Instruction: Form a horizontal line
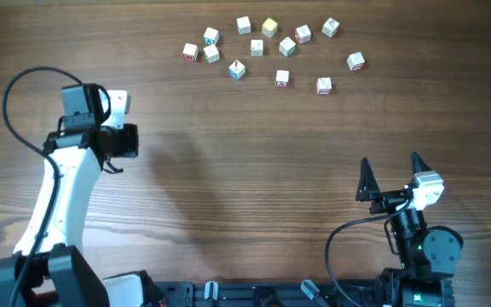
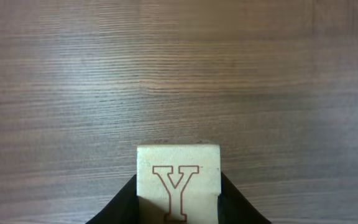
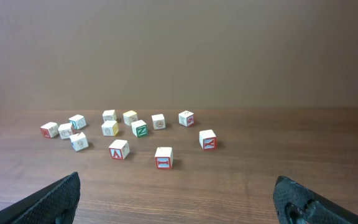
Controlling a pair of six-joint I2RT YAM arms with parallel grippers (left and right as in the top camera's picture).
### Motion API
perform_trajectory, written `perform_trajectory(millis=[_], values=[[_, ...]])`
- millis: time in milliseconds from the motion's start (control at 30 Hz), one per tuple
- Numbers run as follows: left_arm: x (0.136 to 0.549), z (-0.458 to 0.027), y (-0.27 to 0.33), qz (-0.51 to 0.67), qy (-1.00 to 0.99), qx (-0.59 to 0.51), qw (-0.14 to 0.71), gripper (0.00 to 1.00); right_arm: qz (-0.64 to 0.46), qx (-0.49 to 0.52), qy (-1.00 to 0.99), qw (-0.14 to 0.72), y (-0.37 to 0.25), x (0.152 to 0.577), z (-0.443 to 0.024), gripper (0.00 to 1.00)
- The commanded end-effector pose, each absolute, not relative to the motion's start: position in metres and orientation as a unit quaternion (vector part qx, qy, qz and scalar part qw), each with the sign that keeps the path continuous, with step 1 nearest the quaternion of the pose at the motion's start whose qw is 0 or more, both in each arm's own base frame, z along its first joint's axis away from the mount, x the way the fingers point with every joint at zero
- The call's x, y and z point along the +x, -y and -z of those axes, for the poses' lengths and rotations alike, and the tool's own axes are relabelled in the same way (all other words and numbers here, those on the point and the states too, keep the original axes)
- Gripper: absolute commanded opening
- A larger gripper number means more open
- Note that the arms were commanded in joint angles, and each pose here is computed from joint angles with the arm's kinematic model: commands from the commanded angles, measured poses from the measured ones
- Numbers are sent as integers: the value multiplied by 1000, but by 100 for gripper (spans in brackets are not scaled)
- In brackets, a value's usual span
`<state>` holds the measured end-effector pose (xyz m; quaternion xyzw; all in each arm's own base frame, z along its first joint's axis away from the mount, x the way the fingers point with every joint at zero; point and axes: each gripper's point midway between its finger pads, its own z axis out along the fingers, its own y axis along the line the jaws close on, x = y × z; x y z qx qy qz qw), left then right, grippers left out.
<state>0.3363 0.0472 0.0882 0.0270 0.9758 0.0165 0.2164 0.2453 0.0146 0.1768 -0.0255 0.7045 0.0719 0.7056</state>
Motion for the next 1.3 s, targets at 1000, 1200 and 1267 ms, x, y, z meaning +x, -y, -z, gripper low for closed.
perform_trajectory(millis=[1000, 1200, 1267], values=[[339, -16, -57, 56, -984, -99, 139, 100, -70, -17, -701, 710, -12, 245, -179, 100], [352, -83, -45, 95, -968, -113, 201, 100, -70, -17, -701, 710, -12, 245, -179, 100], [358, -114, -45, 102, -956, -142, 238, 100, -70, -17, -701, 710, -12, 245, -179, 100]])
